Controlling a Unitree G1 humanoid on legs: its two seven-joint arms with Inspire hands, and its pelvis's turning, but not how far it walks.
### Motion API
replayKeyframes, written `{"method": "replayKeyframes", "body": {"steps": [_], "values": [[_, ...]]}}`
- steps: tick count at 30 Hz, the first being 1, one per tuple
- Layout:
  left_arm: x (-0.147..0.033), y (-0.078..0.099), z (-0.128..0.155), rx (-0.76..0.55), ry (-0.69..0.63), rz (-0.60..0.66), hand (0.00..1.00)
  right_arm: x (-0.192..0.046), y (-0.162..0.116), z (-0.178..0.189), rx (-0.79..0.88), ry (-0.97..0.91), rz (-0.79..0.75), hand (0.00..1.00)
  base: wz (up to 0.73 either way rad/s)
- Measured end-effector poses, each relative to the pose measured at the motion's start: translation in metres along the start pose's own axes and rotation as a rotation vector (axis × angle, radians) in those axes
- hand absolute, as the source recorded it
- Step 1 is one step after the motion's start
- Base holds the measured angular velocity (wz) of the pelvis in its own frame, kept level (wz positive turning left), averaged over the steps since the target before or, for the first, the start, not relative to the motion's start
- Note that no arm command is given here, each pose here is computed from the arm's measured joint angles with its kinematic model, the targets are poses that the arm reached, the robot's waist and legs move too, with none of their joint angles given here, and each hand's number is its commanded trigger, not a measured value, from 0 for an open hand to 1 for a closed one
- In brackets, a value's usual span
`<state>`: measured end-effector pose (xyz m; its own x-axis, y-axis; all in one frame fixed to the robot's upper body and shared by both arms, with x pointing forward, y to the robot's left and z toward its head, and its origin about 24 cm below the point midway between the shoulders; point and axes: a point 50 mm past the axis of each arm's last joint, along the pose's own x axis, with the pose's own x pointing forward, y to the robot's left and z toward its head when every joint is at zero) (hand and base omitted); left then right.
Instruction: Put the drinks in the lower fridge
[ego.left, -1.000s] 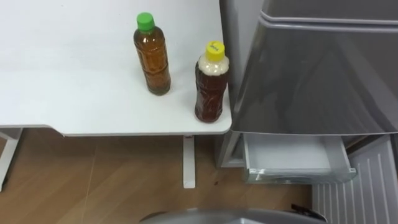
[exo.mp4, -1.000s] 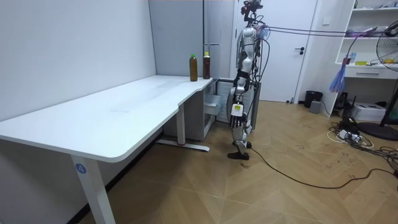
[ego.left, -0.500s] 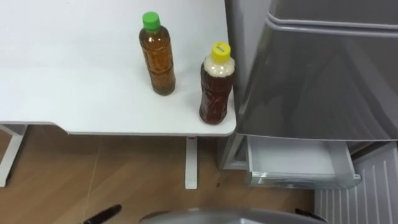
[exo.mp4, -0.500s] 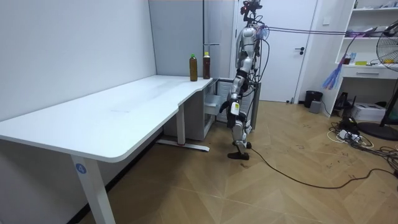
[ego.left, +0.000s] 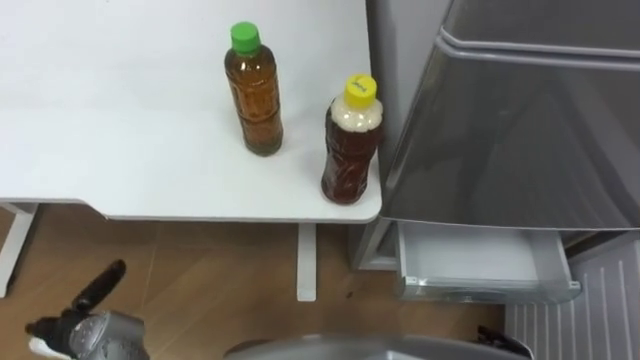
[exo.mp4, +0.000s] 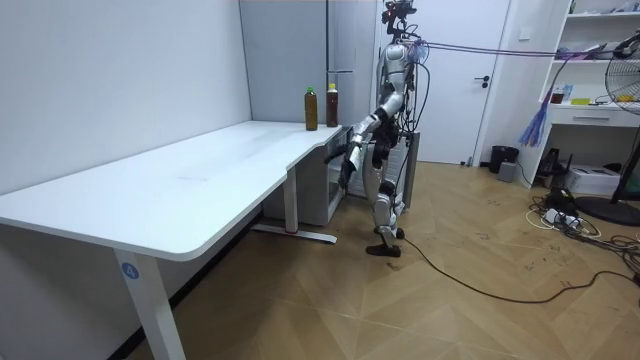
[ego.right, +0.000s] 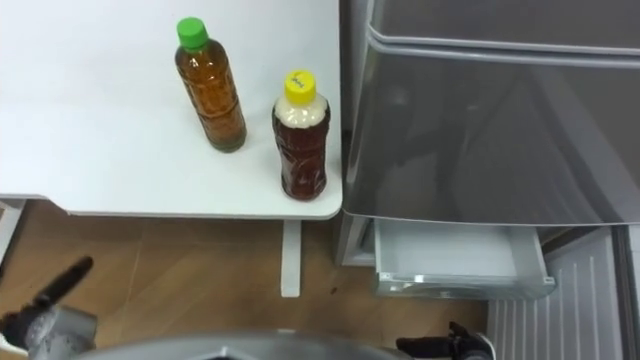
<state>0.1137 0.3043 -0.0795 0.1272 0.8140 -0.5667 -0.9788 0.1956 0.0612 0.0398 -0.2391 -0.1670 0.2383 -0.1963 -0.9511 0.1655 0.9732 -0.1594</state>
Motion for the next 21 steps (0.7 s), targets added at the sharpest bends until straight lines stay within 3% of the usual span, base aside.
{"method": "replayKeyframes", "body": {"steps": [4, 10, 12, 14, 16, 19, 21], "values": [[-0.018, -0.024, 0.030, 0.047, -0.217, -0.078, 0.00, 0.000, -0.001, -0.001, -0.017, -0.008, -0.010, 0.00, 0.02], [-0.032, -0.033, 0.050, 0.125, -0.405, -0.088, 0.00, -0.001, 0.001, -0.001, -0.032, -0.030, -0.010, 0.00, 0.13], [-0.047, -0.042, 0.072, 0.040, -0.494, -0.147, 0.00, -0.001, 0.001, -0.001, -0.033, -0.032, -0.007, 0.00, 0.11], [-0.075, -0.055, 0.108, -0.071, -0.682, -0.269, 0.00, -0.001, 0.002, 0.000, -0.031, -0.037, 0.007, 0.00, -0.02], [-0.096, -0.064, 0.126, -0.107, -0.814, -0.352, 0.00, -0.001, 0.002, 0.000, -0.023, -0.045, 0.012, 0.00, 0.00], [-0.120, -0.074, 0.139, -0.131, -0.911, -0.482, 0.00, -0.001, 0.001, -0.001, 0.003, -0.051, 0.011, 0.00, -0.03], [-0.127, -0.076, 0.141, -0.104, -0.955, -0.539, 0.00, -0.001, 0.001, 0.000, 0.005, -0.052, 0.017, 0.00, -0.07]]}}
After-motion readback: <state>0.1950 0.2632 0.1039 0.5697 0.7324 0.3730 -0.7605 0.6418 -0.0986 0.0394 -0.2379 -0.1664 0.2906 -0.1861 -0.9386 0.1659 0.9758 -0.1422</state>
